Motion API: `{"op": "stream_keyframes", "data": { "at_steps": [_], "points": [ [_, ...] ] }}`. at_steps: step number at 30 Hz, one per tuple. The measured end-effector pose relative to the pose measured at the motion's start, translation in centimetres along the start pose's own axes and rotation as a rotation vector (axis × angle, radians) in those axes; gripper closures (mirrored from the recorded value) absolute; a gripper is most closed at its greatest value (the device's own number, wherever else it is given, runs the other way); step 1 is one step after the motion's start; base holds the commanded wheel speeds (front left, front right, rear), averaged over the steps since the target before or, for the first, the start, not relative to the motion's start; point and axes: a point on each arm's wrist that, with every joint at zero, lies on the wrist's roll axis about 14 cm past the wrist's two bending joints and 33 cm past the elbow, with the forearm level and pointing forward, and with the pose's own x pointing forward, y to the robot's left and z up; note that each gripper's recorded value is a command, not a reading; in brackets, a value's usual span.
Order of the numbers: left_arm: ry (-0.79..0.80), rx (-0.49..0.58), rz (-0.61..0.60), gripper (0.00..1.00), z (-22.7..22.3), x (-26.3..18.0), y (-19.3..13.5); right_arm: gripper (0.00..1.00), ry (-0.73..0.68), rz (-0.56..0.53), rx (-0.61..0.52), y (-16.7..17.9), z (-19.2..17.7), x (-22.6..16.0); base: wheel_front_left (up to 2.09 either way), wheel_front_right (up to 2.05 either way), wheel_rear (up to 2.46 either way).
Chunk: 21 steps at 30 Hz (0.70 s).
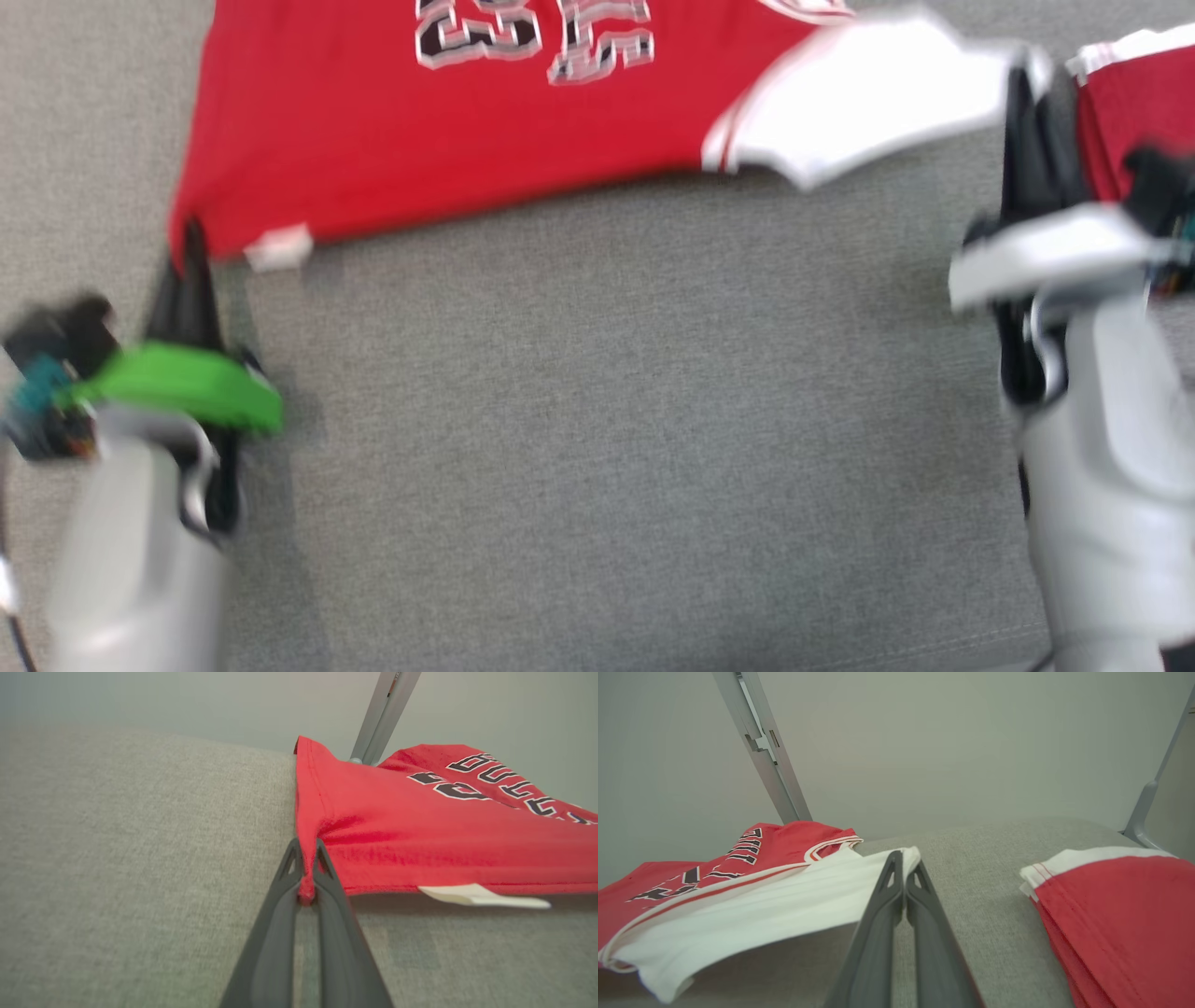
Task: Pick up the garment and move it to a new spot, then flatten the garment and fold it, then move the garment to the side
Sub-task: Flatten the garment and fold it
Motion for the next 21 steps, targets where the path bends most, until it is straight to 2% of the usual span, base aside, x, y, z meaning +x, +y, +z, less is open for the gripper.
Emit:
{"op": "stream_keyframes", "data": {
  "at_steps": [5,13,21],
  "points": [
    [0.092,-0.066,0.064,1.00,-4.1,-5.2,0.4,1.00,0.144,-0.049,0.062,-1.5,-4.3,-7.0,0.00,0.00,0.00],
    [0.140,-0.086,0.072,1.00,-6.3,-11.0,-1.1,1.00,0.237,-0.073,0.124,-1.8,-6.1,-14.0,0.00,0.00,0.00],
    [0.160,-0.092,0.102,1.00,-7.4,-16.7,-1.0,1.00,0.363,-0.076,0.156,-1.1,-8.7,-21.5,0.00,0.00,0.00]
  ]
}}
